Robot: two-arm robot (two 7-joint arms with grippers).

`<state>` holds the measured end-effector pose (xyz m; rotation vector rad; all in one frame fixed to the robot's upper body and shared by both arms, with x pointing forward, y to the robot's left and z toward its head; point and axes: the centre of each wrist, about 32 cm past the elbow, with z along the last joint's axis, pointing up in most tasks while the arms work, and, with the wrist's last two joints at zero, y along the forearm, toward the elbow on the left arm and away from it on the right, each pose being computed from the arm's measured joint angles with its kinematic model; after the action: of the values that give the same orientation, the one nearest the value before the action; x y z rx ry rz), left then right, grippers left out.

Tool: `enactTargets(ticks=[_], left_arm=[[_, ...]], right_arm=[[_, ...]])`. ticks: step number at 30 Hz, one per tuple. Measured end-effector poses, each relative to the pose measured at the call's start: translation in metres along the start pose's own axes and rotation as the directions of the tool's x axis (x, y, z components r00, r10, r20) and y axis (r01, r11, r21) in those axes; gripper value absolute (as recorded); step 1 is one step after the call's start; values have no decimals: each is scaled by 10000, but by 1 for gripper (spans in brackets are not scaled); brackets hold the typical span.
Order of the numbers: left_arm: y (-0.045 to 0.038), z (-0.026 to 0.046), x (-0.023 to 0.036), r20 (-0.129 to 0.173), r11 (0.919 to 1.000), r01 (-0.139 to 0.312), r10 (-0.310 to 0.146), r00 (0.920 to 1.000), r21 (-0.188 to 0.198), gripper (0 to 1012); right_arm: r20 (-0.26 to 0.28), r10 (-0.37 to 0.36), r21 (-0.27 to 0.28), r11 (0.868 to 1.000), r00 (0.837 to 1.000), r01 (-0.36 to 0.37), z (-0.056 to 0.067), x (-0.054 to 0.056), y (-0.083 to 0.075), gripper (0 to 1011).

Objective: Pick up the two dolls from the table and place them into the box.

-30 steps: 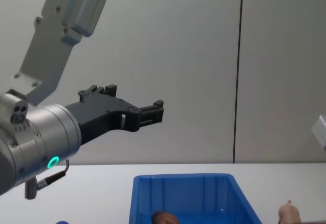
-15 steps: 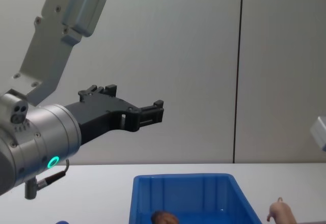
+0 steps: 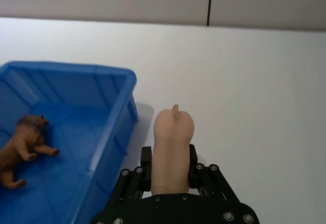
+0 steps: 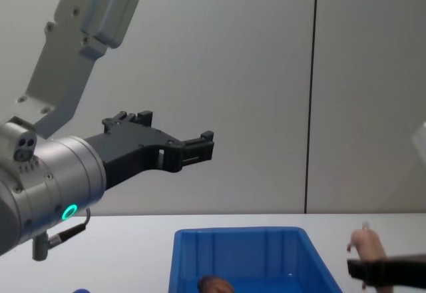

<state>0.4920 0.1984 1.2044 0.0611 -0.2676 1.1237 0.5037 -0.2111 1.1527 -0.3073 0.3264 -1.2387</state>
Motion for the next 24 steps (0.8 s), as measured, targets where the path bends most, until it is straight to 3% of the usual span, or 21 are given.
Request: enactTargets(ticks=[12, 24], left_arm=[[0, 0, 0, 0, 10000, 0, 0, 10000, 0, 1001], [0, 0, 0, 0, 10000, 0, 0, 10000, 1, 1001]], right_arm=[[771, 929, 1124, 9885, 9927, -1013, 237, -11, -18, 364], [1377, 2338, 1328, 9586, 9625, -2519, 457, -34, 21, 364]])
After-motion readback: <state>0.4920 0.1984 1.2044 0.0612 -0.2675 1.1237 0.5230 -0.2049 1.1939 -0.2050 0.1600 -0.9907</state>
